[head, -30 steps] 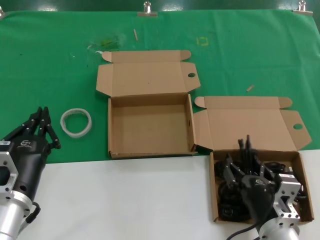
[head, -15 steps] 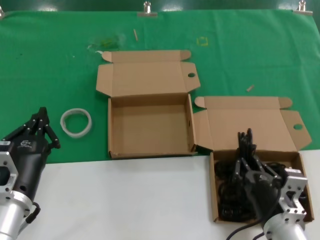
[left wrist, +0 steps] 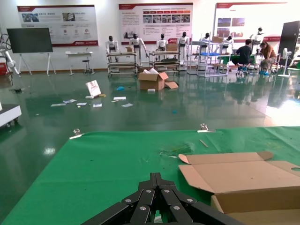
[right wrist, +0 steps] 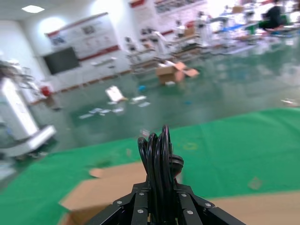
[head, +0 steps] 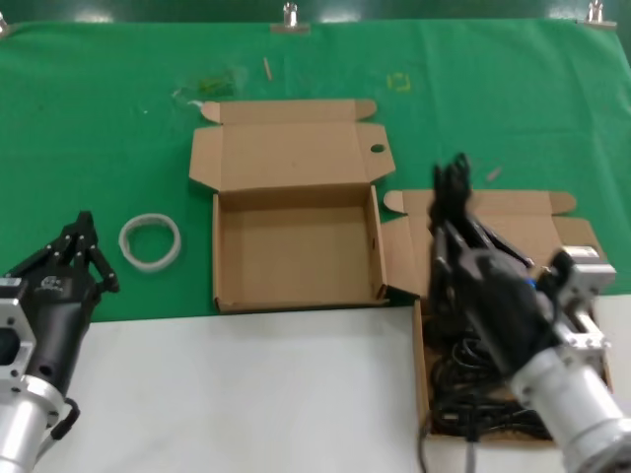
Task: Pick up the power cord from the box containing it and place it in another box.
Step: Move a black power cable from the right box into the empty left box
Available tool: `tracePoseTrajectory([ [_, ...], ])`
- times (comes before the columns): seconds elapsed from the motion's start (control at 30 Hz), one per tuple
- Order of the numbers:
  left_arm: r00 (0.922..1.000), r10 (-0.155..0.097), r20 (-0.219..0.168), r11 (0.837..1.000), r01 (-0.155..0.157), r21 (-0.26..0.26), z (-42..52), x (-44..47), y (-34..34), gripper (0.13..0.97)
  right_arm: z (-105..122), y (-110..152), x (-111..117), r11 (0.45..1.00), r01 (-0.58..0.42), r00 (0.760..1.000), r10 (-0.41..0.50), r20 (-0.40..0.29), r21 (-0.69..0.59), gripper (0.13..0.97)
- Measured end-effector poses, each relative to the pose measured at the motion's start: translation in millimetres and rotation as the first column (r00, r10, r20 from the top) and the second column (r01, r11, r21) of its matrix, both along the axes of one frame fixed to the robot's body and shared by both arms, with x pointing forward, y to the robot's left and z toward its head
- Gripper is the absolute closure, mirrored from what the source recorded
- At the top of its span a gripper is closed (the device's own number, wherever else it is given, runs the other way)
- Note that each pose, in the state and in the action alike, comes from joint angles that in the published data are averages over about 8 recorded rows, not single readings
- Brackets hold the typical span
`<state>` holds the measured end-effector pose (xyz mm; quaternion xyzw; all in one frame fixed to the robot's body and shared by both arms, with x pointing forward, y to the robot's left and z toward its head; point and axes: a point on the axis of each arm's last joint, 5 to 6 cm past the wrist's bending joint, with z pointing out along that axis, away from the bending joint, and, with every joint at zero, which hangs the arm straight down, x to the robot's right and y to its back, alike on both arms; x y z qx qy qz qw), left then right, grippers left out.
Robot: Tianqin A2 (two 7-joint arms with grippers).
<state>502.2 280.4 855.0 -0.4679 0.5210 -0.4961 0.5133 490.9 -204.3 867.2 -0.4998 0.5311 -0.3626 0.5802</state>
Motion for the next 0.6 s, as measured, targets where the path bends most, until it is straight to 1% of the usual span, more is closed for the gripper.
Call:
tracePoseTrajectory([
  [0.13,1.0,0.0,0.0,1.0,0.0,0.0,0.0,0.0,0.0,0.957,-3.4,12.5,27.8,0.997,-0.081,0.997,0.081,-0.007,0.016,0.892],
  [0.33,1.0,0.0,0.0,1.0,0.0,0.0,0.0,0.0,0.0,0.957,-20.3,31.1,79.6,0.983,-0.179,0.982,0.181,-0.058,0.034,0.892],
  [0.47,1.0,0.0,0.0,1.0,0.0,0.0,0.0,0.0,0.0,0.957,-28.7,42.3,108.4,0.975,-0.223,0.971,0.223,-0.081,0.013,0.892],
  [0.6,1.0,0.0,0.0,1.0,0.0,0.0,0.0,0.0,0.0,0.957,-32.5,49.2,132.7,0.969,-0.245,0.965,0.242,-0.099,-0.02,0.891],
])
